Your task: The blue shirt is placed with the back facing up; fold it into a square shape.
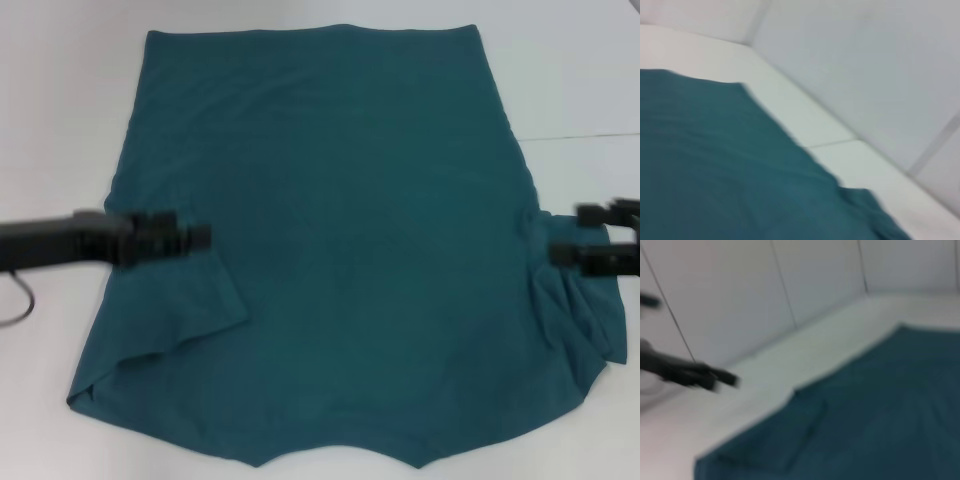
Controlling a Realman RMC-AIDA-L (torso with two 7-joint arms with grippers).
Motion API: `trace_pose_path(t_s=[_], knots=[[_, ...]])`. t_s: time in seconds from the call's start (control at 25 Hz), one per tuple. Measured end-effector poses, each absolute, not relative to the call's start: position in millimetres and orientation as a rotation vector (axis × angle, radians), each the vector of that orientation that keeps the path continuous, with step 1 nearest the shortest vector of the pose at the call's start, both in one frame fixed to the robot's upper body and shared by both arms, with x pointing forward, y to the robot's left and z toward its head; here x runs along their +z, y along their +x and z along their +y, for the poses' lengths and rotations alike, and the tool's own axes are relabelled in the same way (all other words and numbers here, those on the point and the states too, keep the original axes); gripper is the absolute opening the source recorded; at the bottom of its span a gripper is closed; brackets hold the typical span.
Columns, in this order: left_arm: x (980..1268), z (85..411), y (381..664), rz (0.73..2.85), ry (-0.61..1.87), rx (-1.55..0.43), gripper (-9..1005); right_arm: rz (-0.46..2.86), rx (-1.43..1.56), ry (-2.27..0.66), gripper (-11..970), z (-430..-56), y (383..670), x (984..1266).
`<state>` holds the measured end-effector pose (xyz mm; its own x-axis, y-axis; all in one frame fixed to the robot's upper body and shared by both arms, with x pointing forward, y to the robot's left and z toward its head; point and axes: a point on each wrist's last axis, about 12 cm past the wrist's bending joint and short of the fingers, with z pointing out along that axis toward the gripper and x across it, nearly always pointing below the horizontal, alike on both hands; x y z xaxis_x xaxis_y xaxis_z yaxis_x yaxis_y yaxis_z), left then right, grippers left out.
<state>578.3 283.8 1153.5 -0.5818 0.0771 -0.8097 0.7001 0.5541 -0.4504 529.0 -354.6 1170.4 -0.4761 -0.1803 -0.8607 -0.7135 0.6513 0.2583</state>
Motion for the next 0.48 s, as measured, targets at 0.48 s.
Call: trace_pose_path(t_s=[0.48], knots=[[1149, 289, 544, 1.972, 0.871, -1.21, 767, 2.562, 0.341, -0.607, 914, -385, 512, 1211]])
